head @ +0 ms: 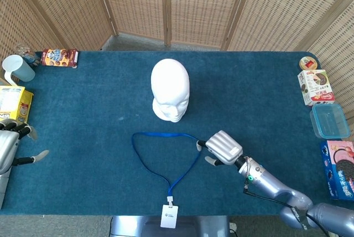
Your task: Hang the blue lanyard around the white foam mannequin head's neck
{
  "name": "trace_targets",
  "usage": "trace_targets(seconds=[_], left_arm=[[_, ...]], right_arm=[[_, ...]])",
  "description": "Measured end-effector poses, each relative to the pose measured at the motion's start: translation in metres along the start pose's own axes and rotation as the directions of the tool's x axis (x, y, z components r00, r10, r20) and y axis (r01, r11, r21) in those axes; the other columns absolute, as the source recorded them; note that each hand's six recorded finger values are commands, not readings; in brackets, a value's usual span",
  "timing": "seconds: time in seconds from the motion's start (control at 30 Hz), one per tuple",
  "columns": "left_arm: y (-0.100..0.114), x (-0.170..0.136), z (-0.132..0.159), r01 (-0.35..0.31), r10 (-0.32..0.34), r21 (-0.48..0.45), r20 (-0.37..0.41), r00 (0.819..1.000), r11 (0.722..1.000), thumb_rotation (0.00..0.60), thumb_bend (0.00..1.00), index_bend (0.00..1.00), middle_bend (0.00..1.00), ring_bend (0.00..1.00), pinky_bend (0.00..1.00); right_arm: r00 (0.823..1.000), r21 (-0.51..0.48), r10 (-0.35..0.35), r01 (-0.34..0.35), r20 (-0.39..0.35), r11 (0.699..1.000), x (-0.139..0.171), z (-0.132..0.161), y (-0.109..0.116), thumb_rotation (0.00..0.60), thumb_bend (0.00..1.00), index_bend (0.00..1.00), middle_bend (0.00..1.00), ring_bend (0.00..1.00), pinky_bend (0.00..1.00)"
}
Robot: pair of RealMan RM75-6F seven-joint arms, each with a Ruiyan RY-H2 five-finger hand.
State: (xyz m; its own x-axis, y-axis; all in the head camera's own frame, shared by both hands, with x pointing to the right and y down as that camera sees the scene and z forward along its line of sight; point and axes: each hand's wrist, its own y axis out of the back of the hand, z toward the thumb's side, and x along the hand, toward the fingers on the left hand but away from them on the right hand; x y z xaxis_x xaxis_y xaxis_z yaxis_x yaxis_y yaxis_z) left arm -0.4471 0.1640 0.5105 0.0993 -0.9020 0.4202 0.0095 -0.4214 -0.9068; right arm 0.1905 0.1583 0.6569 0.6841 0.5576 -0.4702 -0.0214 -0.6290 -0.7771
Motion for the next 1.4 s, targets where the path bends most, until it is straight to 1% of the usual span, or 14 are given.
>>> trace_targets(seconds=[0.07, 0.13, 0.27, 0.57, 0.7, 1.0, 1.4], left_arm=[[0.000, 0.000, 0.000, 0.001, -0.001, 0.000, 0.001, 1.000, 1.000, 0.389, 0.14, 0.51, 0.50, 0.40, 0.23], [0.000, 0.000, 0.001, 0.001, -0.001, 0.000, 0.002, 1.000, 1.000, 0.391, 0.14, 0.51, 0.50, 0.40, 0.23], [-0.002, 0.001, 0.002, 0.005, -0.005, 0.000, 0.005, 1.000, 1.000, 0.390, 0.14, 0.50, 0.50, 0.40, 0.23], [-0.006, 0.003, 0.004, 0.013, -0.013, -0.003, 0.015, 1.000, 1.000, 0.392, 0.14, 0.49, 0.50, 0.40, 0.23], [-0.006, 0.003, 0.003, 0.013, -0.013, -0.004, 0.015, 1.000, 1.000, 0.391, 0.14, 0.48, 0.50, 0.40, 0.23], [-0.008, 0.002, 0.001, 0.022, -0.022, -0.004, 0.012, 1.000, 1.000, 0.392, 0.14, 0.47, 0.50, 0.40, 0.23], [-0.011, 0.001, 0.001, 0.030, -0.030, -0.012, 0.012, 0.999, 0.999, 0.389, 0.14, 0.46, 0.50, 0.40, 0.23]], right_arm=[[1.000, 0.009, 0.008, -0.008, 0.000, 1.000, -0.003, 0.000, -0.002, 0.599, 0.40, 0.38, 1.00, 1.00, 1.00], [1.000, 0.018, 0.011, -0.011, -0.001, 1.000, -0.006, 0.001, -0.003, 0.599, 0.40, 0.38, 1.00, 1.00, 1.00], [1.000, 0.031, 0.011, -0.011, -0.006, 0.999, -0.011, 0.004, -0.006, 0.600, 0.41, 0.43, 1.00, 1.00, 1.00], [0.999, 0.095, 0.028, -0.026, -0.023, 0.995, -0.024, 0.010, -0.018, 0.600, 0.41, 0.48, 1.00, 1.00, 1.00], [0.999, 0.140, 0.039, -0.035, -0.029, 0.990, -0.029, 0.011, -0.024, 0.599, 0.41, 0.49, 1.00, 1.00, 1.00], [0.996, 0.202, 0.075, -0.066, -0.037, 0.977, -0.037, 0.013, -0.033, 0.599, 0.40, 0.49, 1.00, 1.00, 1.00], [0.995, 0.250, 0.097, -0.086, -0.029, 0.964, -0.045, 0.015, -0.041, 0.600, 0.38, 0.47, 1.00, 1.00, 1.00]])
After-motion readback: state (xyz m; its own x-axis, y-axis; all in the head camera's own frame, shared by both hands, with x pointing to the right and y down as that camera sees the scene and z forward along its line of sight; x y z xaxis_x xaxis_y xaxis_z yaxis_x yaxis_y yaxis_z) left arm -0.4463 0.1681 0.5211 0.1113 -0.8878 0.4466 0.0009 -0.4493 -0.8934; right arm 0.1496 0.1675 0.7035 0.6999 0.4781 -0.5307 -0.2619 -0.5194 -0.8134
